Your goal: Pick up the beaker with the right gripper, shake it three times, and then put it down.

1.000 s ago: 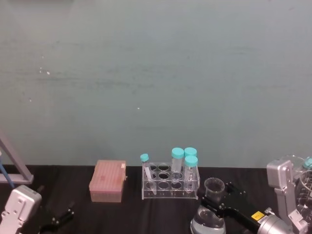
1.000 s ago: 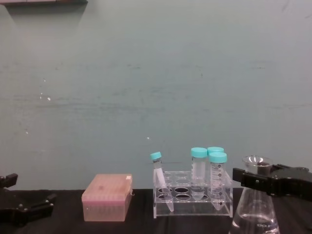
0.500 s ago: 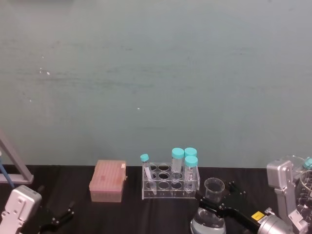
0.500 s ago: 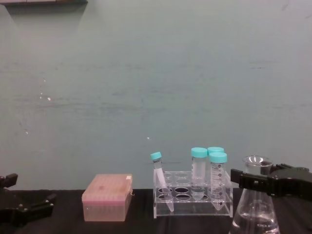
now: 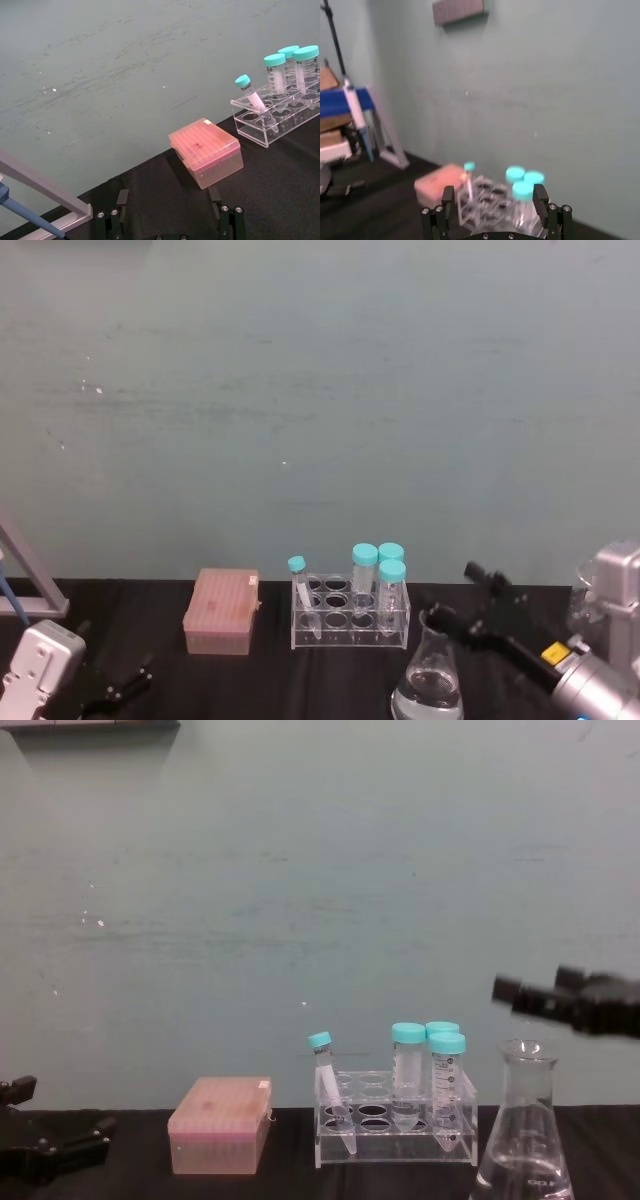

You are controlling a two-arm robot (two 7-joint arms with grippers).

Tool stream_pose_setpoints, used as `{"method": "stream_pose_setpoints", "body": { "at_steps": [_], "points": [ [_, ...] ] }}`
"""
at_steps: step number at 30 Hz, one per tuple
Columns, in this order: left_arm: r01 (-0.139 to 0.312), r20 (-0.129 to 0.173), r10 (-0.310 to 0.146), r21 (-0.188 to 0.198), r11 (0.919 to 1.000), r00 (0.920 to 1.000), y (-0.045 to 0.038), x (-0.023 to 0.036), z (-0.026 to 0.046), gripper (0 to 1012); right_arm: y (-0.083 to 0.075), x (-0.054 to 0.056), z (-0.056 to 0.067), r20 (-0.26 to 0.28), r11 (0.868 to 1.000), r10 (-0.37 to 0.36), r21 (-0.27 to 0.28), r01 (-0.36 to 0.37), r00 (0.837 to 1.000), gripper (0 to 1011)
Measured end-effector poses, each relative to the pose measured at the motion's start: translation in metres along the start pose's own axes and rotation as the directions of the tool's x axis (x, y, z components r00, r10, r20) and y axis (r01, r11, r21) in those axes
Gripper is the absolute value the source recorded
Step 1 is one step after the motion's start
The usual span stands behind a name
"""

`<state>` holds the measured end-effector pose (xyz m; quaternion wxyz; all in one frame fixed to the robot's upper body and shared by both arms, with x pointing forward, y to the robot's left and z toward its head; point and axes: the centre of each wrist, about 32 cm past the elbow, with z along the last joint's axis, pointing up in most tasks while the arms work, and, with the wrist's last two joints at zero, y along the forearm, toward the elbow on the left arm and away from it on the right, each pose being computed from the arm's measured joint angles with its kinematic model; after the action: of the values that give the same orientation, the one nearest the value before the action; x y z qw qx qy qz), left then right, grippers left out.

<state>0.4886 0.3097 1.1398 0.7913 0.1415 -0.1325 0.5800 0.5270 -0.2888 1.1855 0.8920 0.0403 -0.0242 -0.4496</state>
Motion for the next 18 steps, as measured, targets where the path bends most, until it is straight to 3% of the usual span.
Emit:
{"method": "stream_pose_setpoints", "body": {
  "at_steps": [3, 7, 8, 10, 11, 14, 18],
  "points": [
    [0.0, 0.0, 0.0, 0.0, 1.0, 1.0, 0.0, 0.0, 0.0, 1000, -0.003, 0.001, 0.01, 0.026, 0.997, -0.057, 0.049, 0.055, 0.998, 1000],
    [0.0, 0.0, 0.0, 0.0, 1.0, 1.0, 0.0, 0.0, 0.0, 1000, -0.007, 0.003, 0.014, 0.072, 0.98, -0.19, 0.076, 0.185, 0.979, 1000],
    [0.0, 0.0, 0.0, 0.0, 1.0, 1.0, 0.0, 0.0, 0.0, 1000, -0.01, 0.004, 0.011, 0.092, 0.967, -0.252, 0.072, 0.246, 0.963, 1000],
    [0.0, 0.0, 0.0, 0.0, 1.0, 1.0, 0.0, 0.0, 0.0, 1000, -0.013, 0.005, 0.007, 0.105, 0.954, -0.299, 0.062, 0.294, 0.949, 1000],
    [0.0, 0.0, 0.0, 0.0, 1.0, 1.0, 0.0, 0.0, 0.0, 1000, -0.016, 0.006, 0.001, 0.117, 0.941, -0.339, 0.047, 0.336, 0.934, 1000],
    [0.0, 0.0, 0.0, 0.0, 1.0, 1.0, 0.0, 0.0, 0.0, 1000, -0.025, 0.007, -0.013, 0.121, 0.918, -0.395, 0.005, 0.397, 0.911, 1000],
    [0.0, 0.0, 0.0, 0.0, 1.0, 1.0, 0.0, 0.0, 0.0, 1000, -0.032, 0.007, -0.024, 0.112, 0.904, -0.42, -0.03, 0.426, 0.9, 1000]
  ]
}}
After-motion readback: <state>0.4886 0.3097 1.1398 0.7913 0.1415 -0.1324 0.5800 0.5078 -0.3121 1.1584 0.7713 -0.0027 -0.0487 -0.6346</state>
